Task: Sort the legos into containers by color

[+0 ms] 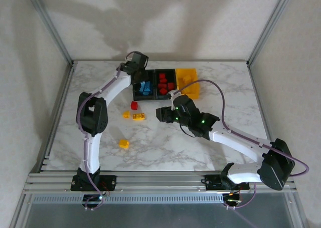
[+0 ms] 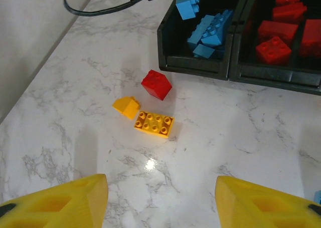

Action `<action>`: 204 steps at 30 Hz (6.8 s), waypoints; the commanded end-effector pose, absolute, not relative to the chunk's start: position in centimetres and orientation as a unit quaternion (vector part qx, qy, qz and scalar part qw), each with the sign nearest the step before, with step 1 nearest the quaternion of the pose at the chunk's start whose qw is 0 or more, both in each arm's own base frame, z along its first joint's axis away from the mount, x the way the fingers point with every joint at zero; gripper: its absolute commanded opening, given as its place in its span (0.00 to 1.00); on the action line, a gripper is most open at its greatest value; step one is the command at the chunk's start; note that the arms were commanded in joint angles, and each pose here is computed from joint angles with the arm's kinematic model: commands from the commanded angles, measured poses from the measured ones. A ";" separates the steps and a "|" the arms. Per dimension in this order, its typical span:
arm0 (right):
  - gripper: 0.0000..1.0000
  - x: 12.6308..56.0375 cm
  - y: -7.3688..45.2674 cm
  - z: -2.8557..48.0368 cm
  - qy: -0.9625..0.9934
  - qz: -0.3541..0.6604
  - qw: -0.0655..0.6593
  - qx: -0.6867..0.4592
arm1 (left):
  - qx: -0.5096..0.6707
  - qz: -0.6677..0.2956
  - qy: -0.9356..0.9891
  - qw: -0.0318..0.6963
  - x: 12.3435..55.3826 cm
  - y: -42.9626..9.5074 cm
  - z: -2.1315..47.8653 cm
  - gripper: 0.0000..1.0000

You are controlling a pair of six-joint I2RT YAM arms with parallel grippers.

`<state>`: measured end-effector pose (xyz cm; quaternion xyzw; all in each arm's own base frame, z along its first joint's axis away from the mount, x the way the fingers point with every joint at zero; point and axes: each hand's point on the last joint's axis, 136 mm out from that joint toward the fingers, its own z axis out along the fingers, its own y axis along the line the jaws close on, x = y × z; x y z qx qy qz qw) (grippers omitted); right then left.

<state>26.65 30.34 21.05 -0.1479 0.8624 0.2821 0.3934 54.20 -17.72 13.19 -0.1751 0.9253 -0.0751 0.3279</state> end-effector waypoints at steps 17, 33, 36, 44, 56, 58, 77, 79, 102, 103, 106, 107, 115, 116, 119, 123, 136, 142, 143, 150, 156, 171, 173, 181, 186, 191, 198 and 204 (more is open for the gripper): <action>0.59 27.4 29.0 20.7 0.871 0.269 0.391 -0.125 | -0.153 -0.036 0.942 0.295 56.2 -17.5 10.2 0.37; 0.60 27.6 27.5 21.9 0.870 0.262 0.401 -0.112 | -0.143 -0.123 0.913 0.362 49.7 -18.9 20.4 0.49; 0.61 27.5 26.5 21.6 0.876 0.252 0.398 -0.101 | -0.144 -0.141 0.908 0.367 47.2 -18.7 21.0 0.49; 0.64 27.6 23.5 20.9 0.891 0.233 0.386 -0.055 | -0.126 -0.191 0.905 0.360 41.2 -19.7 20.6 0.52; 0.75 28.0 13.5 16.8 0.916 0.182 0.341 0.108 | -0.082 -0.232 0.922 0.300 34.5 -28.8 15.4 0.59; 0.77 27.8 11.2 16.0 0.916 0.164 0.337 0.144 | -0.064 -0.236 0.928 0.280 33.4 -31.0 14.0 0.60; 0.76 26.3 5.5 12.9 0.914 0.156 0.299 0.227 | -0.024 -0.144 0.960 0.241 33.3 -40.2 5.9 0.68; 0.76 26.3 5.2 13.2 0.911 0.156 0.305 0.229 | -0.027 -0.132 0.960 0.245 33.8 -40.2 5.5 0.66; 0.74 26.4 7.7 15.0 0.899 0.247 0.309 0.186 | -0.031 -0.107 0.956 0.273 35.3 -37.3 6.9 0.24; 0.74 26.4 8.2 15.2 0.898 0.261 0.306 0.180 | -0.037 -0.112 0.954 0.276 35.4 -36.6 7.4 0.24; 0.73 26.3 9.8 15.7 0.892 0.304 0.292 0.160 | -0.050 -0.118 0.950 0.286 35.6 -34.8 8.7 0.24; 0.73 26.2 10.2 15.8 0.890 0.316 0.290 0.157 | -0.053 -0.116 0.949 0.289 35.7 -34.1 9.2 0.24; 0.73 26.8 13.7 17.5 0.869 0.389 0.282 0.115 | -0.090 -0.097 0.934 0.332 38.2 -28.0 13.4 0.24; 0.72 26.9 14.6 17.9 0.869 0.396 0.280 0.102 | -0.097 -0.097 0.930 0.340 38.8 -27.2 14.2 0.25; 0.73 27.3 17.0 19.1 0.868 0.404 0.283 0.064 | -0.114 -0.096 0.925 0.350 40.3 -25.1 15.4 0.26; 0.72 28.1 19.7 20.4 0.862 0.419 0.284 0.032 | -0.127 -0.086 0.923 0.354 42.3 -23.0 15.7 0.26; 0.70 29.4 24.4 20.4 0.863 0.426 0.272 -0.002 | -0.154 -0.034 0.927 0.341 49.9 -17.9 13.6 0.26; 0.70 29.0 23.6 19.8 0.872 0.408 0.271 0.003 | -0.160 -0.025 0.930 0.329 52.5 -17.5 12.0 0.26; 0.70 29.0 23.5 19.8 0.872 0.406 0.273 0.005 | -0.161 -0.022 0.931 0.328 52.7 -17.4 11.8 0.26; 0.70 28.9 23.1 20.0 0.873 0.399 0.280 0.010 | -0.162 -0.008 0.936 0.312 53.4 -17.2 9.8 0.28; 0.71 29.0 23.0 20.3 0.872 0.398 0.284 0.008 | -0.164 0.000 0.936 0.311 53.4 -16.9 9.5 0.39; 0.71 29.5 22.3 20.9 0.879 0.374 0.296 0.012 | -0.151 -0.040 0.925 0.347 52.0 -17.5 16.1 0.54; 0.71 29.7 21.7 20.8 0.885 0.355 0.300 0.018 | -0.146 -0.059 0.922 0.355 51.1 -18.0 17.4 0.54; 0.69 30.8 16.9 18.3 0.927 0.218 0.299 0.069 | -0.090 -0.161 0.918 0.351 45.6 -21.8 20.1 0.57; 0.68 31.2 13.6 16.1 0.942 0.133 0.291 0.097 | -0.043 -0.231 0.912 0.335 40.9 -24.7 20.1 0.60; 0.68 31.4 12.1 13.6 0.954 0.093 0.268 0.096 | 0.016 -0.299 0.907 0.297 36.2 -27.4 19.4 0.62; 0.65 31.2 10.5 9.0 0.969 0.044 0.222 0.100 | 0.056 -0.336 0.903 0.260 30.6 -29.8 16.7 0.62; 0.64 30.9 10.4 5.8 0.977 0.031 0.188 0.098 | 0.073 -0.352 0.900 0.247 27.9 -31.8 15.4 0.62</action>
